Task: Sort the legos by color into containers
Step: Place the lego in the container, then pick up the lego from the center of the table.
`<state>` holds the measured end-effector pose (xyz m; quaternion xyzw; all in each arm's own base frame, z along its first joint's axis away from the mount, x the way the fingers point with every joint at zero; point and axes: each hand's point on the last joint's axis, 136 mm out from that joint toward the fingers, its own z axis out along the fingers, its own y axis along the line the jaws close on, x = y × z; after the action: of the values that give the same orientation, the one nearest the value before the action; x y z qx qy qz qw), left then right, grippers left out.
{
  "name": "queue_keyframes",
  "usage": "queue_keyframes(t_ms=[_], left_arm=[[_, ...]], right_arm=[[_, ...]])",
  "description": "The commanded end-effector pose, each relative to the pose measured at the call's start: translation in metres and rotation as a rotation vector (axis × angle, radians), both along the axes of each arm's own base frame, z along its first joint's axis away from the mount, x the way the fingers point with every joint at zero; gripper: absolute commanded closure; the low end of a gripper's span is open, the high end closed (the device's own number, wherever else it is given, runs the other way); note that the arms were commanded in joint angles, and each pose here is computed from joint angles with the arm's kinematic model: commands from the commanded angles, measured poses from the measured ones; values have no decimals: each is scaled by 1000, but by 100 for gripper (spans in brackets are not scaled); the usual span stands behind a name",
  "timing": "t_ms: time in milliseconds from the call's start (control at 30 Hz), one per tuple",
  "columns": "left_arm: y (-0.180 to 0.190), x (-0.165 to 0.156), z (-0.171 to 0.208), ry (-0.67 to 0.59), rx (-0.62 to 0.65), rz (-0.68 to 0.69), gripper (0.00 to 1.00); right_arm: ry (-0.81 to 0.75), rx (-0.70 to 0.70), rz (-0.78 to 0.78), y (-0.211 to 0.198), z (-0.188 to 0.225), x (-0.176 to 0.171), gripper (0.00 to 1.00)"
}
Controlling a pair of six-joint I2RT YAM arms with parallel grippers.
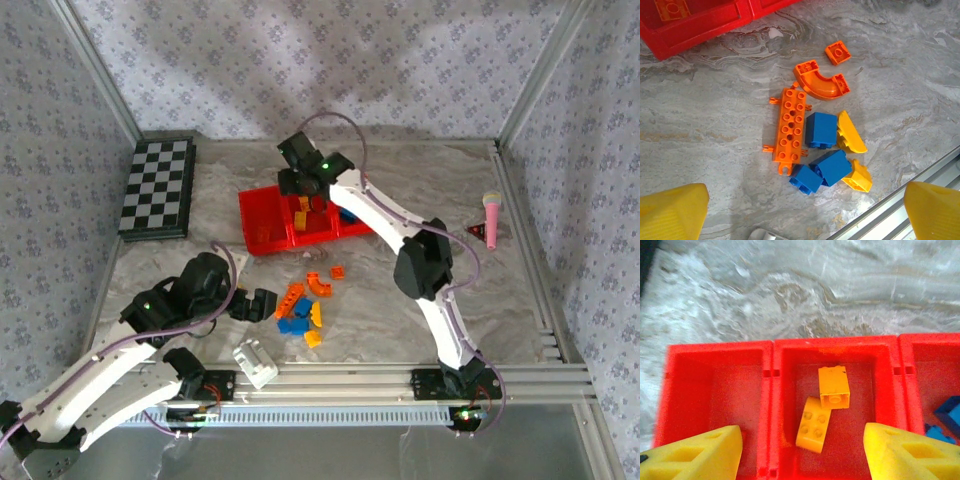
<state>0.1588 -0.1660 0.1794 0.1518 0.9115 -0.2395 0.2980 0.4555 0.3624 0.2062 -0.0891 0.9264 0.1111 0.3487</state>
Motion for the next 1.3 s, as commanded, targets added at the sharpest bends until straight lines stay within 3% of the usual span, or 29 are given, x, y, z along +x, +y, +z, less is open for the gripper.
queue_keyframes(t_ms=[0, 167, 300, 500, 700, 1267], left_arm=[[-1, 1, 2, -20, 2, -9, 0], [0, 2, 3, -24, 3, -4, 0], [0, 1, 4, -25, -2, -2, 0], [0, 1, 2, -19, 0, -4, 0], [-1, 1, 2, -14, 0, -6, 0], [-1, 0, 2, -15, -4, -4, 0]], right_arm=[[-82, 4, 6, -15, 58, -24, 33], [-155, 25, -14, -36, 87, -59, 32], [-161, 64, -72, -65, 79, -88, 32], [-93, 112, -194, -105, 26, -126, 33], [50, 48, -252, -122, -55, -155, 33], [290, -140, -187, -102, -147, -163, 25]])
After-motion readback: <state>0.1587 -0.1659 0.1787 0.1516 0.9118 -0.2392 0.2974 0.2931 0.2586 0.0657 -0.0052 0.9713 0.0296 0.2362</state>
